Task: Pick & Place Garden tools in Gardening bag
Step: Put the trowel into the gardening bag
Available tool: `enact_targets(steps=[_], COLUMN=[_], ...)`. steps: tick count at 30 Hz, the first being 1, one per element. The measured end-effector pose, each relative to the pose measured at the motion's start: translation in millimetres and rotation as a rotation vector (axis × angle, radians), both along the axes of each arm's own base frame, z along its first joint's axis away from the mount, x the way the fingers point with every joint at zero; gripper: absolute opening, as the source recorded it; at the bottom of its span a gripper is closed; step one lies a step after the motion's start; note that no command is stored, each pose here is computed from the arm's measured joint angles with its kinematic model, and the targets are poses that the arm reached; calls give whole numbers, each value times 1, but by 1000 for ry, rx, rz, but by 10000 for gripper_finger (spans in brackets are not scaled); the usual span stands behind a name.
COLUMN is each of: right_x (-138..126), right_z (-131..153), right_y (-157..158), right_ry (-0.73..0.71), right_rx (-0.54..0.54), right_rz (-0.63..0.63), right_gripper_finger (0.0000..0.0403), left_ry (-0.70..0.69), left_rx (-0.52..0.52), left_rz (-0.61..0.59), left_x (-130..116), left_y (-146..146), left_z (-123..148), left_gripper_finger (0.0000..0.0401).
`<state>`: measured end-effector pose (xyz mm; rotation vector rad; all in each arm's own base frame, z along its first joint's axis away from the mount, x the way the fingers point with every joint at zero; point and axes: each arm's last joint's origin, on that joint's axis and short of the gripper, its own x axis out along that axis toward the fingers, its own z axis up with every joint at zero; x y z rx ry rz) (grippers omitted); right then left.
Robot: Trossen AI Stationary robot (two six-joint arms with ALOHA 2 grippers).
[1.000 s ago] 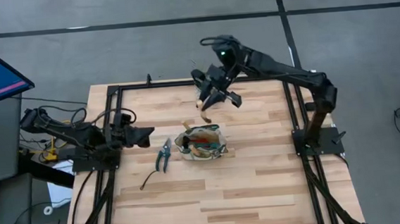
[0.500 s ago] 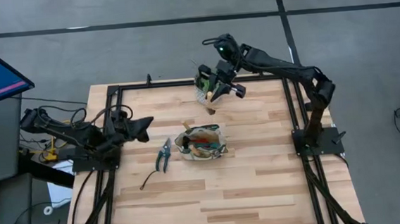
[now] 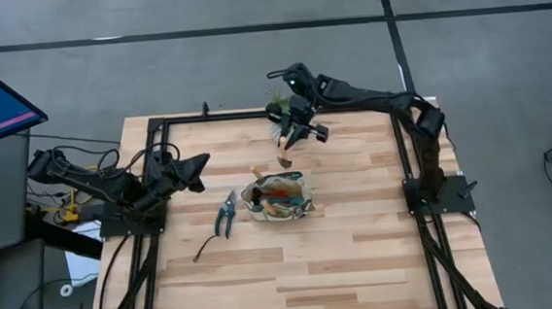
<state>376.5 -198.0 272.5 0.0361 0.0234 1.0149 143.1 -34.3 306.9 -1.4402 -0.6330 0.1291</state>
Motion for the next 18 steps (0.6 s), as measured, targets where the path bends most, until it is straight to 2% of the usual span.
enact_targets(steps=[8, 18], right_x=[10, 7], right_z=[-1, -8], right_y=[18, 16], right_ry=[-27, -20], right_rx=[-12, -6], right_rz=[51, 47], right_gripper_finger=[58, 58], left_ry=[2, 15], left_rx=[-4, 20], left_rz=[8, 19], left_x=[0, 0], left_y=[0, 0], left_z=[0, 0], left_gripper_finger=[8, 8])
